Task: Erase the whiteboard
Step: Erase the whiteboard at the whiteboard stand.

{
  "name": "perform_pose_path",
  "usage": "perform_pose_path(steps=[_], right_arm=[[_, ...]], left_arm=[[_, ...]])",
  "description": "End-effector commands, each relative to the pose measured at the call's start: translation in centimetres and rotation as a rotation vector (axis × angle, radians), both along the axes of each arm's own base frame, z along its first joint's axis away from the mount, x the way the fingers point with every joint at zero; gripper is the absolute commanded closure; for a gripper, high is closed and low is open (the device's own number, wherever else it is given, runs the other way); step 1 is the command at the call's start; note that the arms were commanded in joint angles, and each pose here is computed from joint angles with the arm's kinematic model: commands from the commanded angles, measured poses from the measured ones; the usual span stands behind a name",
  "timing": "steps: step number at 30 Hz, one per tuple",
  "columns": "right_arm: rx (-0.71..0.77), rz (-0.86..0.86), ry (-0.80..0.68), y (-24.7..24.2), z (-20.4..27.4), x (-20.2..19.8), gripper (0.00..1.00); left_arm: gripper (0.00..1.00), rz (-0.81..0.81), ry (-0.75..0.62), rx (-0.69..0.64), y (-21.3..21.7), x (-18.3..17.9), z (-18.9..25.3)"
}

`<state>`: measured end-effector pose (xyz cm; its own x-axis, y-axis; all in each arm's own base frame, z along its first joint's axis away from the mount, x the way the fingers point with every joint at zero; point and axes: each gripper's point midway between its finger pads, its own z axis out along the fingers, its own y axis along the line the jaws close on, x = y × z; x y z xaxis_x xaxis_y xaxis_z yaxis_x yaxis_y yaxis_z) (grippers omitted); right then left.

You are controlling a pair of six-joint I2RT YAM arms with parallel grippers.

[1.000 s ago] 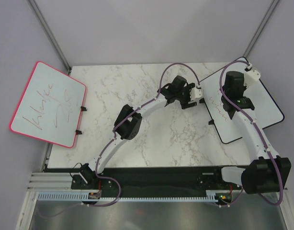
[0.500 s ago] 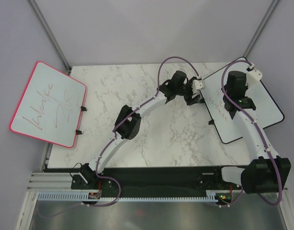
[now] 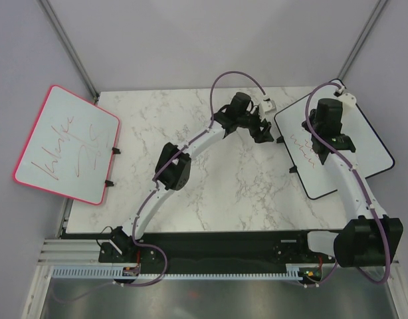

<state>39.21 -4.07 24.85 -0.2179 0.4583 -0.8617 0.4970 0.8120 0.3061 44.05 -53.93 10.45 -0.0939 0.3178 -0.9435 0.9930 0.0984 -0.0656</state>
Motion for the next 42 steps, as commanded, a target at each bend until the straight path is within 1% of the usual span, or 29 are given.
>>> perform_pose_path(steps=[1, 2, 4, 5, 7, 10, 12, 13, 15, 18, 20, 21, 22, 23, 24, 27, 28, 31, 33, 35, 37, 40, 42], right_arm=[[-0.037, 0.144, 0.039, 1.4, -0.8, 0.9, 1.0], [-0.053, 0.159, 0.079, 1.3, -1.8, 1.1, 1.0], [-0.101, 0.156, 0.152, 0.7, -2.7, 1.0, 1.0], [-0.122, 0.158, 0.194, 0.4, -3.7, 1.1, 1.0], [-0.116, 0.192, 0.218, 0.9, -4.6, 1.1, 1.0], [-0.092, 0.293, 0.173, 2.6, -4.9, 1.5, 1.0], [-0.052, 0.354, 0.117, 4.2, -4.6, 1.6, 1.0], [-0.03, 0.351, 0.105, 4.4, -4.7, 1.6, 1.0], [-0.003, 0.327, 0.107, 4.5, -5.4, 1.5, 1.0], [-0.026, 0.317, 0.16, 4.3, -6.8, 1.6, 1.0], [-0.097, 0.295, 0.231, 3.1, -7.6, 1.6, 1.0], [-0.164, 0.237, 0.278, 1.6, -7.0, 1.4, 1.0], [-0.255, 0.225, 0.33, 0.4, -6.8, 1.3, 1.0], [-0.303, 0.204, 0.384, -0.4, -7.3, 1.3, 1.0], [-0.372, 0.124, 0.416, -2.1, -6.1, 1.0, 1.0], [-0.468, 0.079, 0.472, -3.4, -5.8, 1.0, 1.0], [-0.499, 0.052, 0.5, -4.0, -6.0, 1.0, 1.0], [-0.582, -0.01, 0.584, -5.6, -5.6, 1.0, 1.0], [-0.603, -0.03, 0.589, -6.0, -4.9, 1.8, 1.0], [-0.611, -0.03, 0.611, -6.0, -5.9, 2.9, 1.0], [-0.597, -0.047, 0.586, -5.8, -6.0, 4.9, 1.0], [-0.595, -0.05, 0.575, -5.7, -7.5, 6.2, 1.0], [-0.601, -0.071, 0.518, -5.8, -7.8, 7.0, 1.0]], left_arm=[[0.2, -0.024, -0.052, -0.067, 1.0, -0.2, 6.7], [0.2, -0.021, -0.037, -0.051, 1.3, -0.2, 5.9], [0.21, -0.011, -0.003, -0.049, 2.0, 0.0, 5.7], [0.23, -0.034, 0.028, -0.053, 2.2, -0.5, 5.6], [0.25, -0.043, 0.054, -0.067, 2.9, -0.5, 6.2], [0.26, -0.083, 0.035, -0.083, 3.8, -0.9, 7.8], [0.26, -0.116, 0.046, -0.102, 4.5, -1.2, 8.8], [0.26, -0.123, 0.045, -0.112, 4.8, -1.3, 9.7], [0.25, -0.133, 0.054, -0.111, 5.1, -1.7, 10.0], [0.21, -0.16, 0.092, -0.117, 5.2, -2.6, 10.2], [0.21, -0.15, 0.107, -0.114, 5.2, -2.5, 9.9], [0.21, -0.142, 0.101, -0.11, 5.2, -2.3, 9.7], [0.21, -0.13, 0.094, -0.105, 5.2, -2.0, 9.5], [0.21, -0.101, 0.089, -0.091, 5.2, -1.6, 8.9], [0.21, -0.086, 0.086, -0.083, 5.2, -1.3, 8.5], [0.21, -0.017, 0.064, -0.06, 4.9, 0.0, 7.1], [0.21, 0.052, 0.037, -0.039, 4.9, 1.4, 6.3], [0.21, 0.154, -0.028, -0.01, 4.3, 3.2, 5.1], [0.21, 0.17, -0.026, -0.003, 4.1, 3.5, 4.2], [0.21, 0.188, -0.021, 0.004, 4.1, 3.8, 3.7], [0.21, 0.192, -0.006, 0.008, 4.1, 3.7, 3.3], [0.22, 0.183, 0.017, 0.022, 4.3, 3.3, 2.7], [0.22, 0.175, 0.035, 0.038, 4.5, 3.0, 2.2]])
